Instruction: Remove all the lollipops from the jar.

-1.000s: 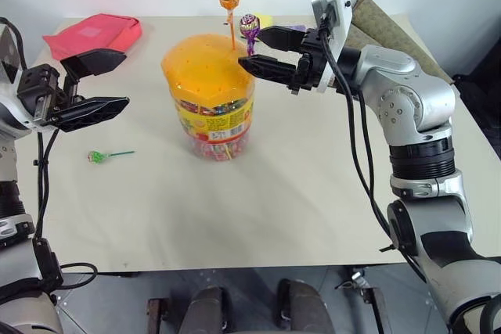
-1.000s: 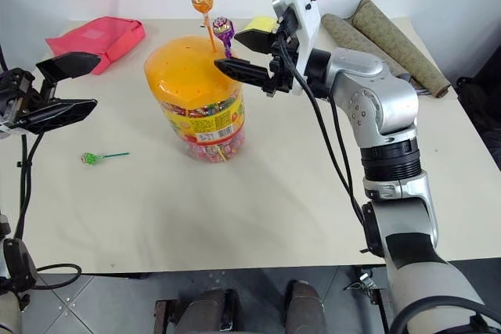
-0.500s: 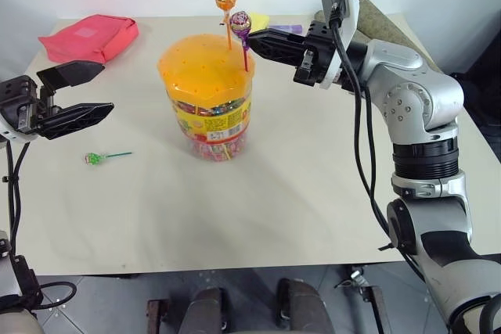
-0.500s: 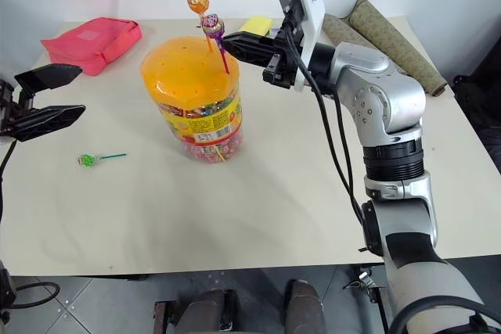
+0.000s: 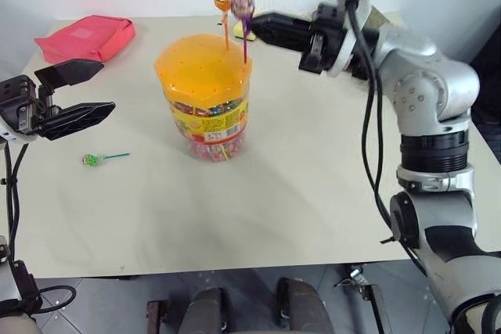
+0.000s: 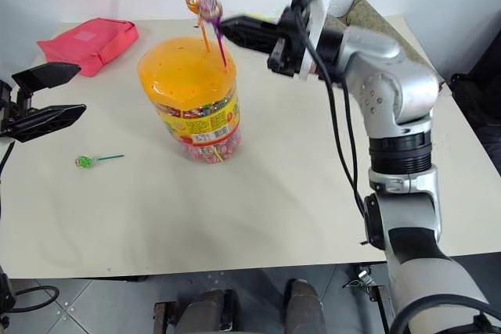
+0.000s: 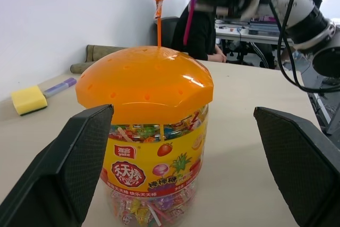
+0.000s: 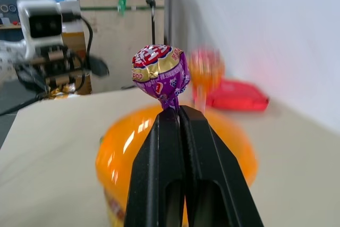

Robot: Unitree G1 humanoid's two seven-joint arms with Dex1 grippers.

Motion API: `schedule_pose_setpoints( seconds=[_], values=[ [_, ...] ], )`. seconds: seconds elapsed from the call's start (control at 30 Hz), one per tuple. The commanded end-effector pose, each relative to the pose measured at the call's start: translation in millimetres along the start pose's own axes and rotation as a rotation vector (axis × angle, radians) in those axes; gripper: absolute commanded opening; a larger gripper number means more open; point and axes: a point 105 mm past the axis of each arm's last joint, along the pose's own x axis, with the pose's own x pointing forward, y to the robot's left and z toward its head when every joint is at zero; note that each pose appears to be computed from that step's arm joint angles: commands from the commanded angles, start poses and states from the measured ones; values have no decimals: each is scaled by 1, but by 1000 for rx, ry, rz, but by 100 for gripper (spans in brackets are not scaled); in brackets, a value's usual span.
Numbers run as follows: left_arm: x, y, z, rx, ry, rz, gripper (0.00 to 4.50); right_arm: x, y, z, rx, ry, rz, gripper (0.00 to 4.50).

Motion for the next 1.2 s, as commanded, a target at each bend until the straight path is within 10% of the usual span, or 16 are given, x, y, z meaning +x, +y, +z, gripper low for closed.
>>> schedule_pose_setpoints(
  seconds=[0.03, 0.23, 0.77, 1.2],
  values=[
    [-3, -2, 11, 33, -32, -6, 450, -11, -2, 28, -47, -53, -22, 6],
    [-8, -5, 10, 25, -38, -12, 450, -47, -20, 40, -25, 31, -189, 6],
    [-39, -21, -7, -33, 6, 37, 450, -197, -22, -140, 325, 853, -608, 6],
    [-38, -22, -8, -21, -2, 39, 450, -206, -28, -191, 395, 927, -667, 6]
  ],
)
